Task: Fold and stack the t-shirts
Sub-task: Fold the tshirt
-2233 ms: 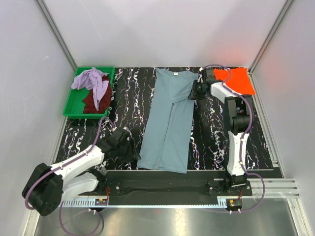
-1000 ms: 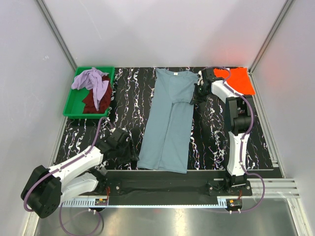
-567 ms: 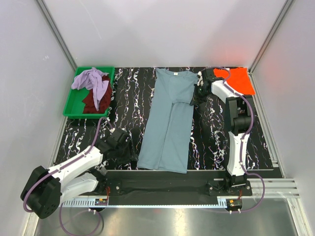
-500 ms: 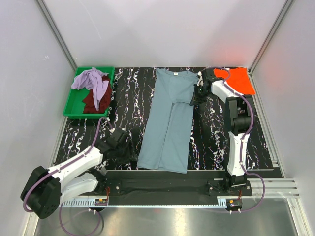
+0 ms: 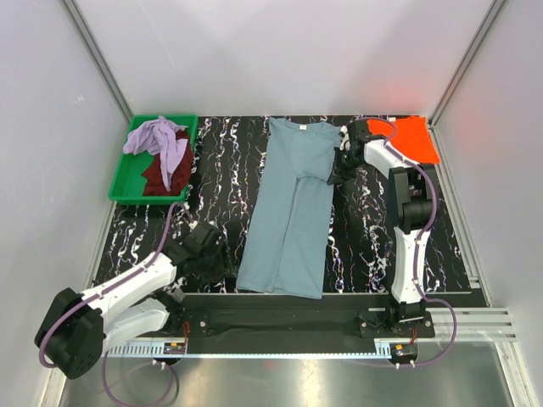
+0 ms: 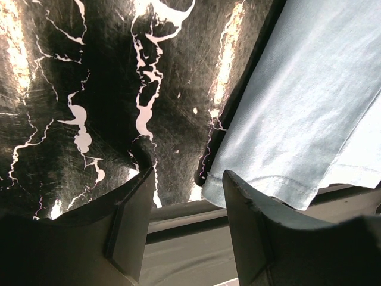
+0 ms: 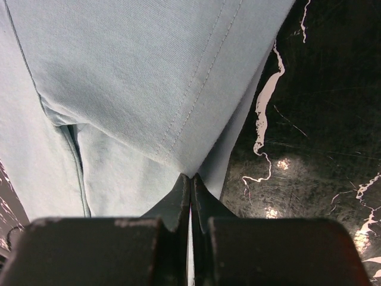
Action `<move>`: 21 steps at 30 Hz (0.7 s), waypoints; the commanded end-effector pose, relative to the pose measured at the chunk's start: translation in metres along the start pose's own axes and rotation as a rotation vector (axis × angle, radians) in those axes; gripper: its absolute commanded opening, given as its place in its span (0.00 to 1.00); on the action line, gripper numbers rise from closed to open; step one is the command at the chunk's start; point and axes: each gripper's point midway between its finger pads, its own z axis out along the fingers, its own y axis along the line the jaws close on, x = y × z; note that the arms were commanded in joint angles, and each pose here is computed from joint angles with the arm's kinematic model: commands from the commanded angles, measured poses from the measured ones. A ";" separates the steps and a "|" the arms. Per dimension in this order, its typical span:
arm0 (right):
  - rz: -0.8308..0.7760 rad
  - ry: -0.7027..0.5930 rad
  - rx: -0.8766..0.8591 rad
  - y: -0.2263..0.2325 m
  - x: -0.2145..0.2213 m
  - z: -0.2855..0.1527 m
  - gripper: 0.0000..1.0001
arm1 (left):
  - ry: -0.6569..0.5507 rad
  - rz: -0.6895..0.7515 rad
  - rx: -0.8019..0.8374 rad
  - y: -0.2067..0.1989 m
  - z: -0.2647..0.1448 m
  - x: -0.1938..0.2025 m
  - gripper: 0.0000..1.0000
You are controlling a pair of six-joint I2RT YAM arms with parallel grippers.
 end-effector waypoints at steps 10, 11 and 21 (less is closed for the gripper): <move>-0.036 -0.038 -0.035 0.013 -0.004 -0.032 0.03 | -0.060 0.009 0.047 -0.017 -0.011 -0.015 0.57; -0.038 -0.042 -0.035 0.013 -0.004 -0.034 0.05 | -0.058 0.011 0.057 -0.018 -0.011 -0.015 0.58; 0.067 -0.056 -0.019 0.025 0.017 -0.089 0.45 | -0.047 0.018 0.096 -0.019 -0.005 -0.009 0.62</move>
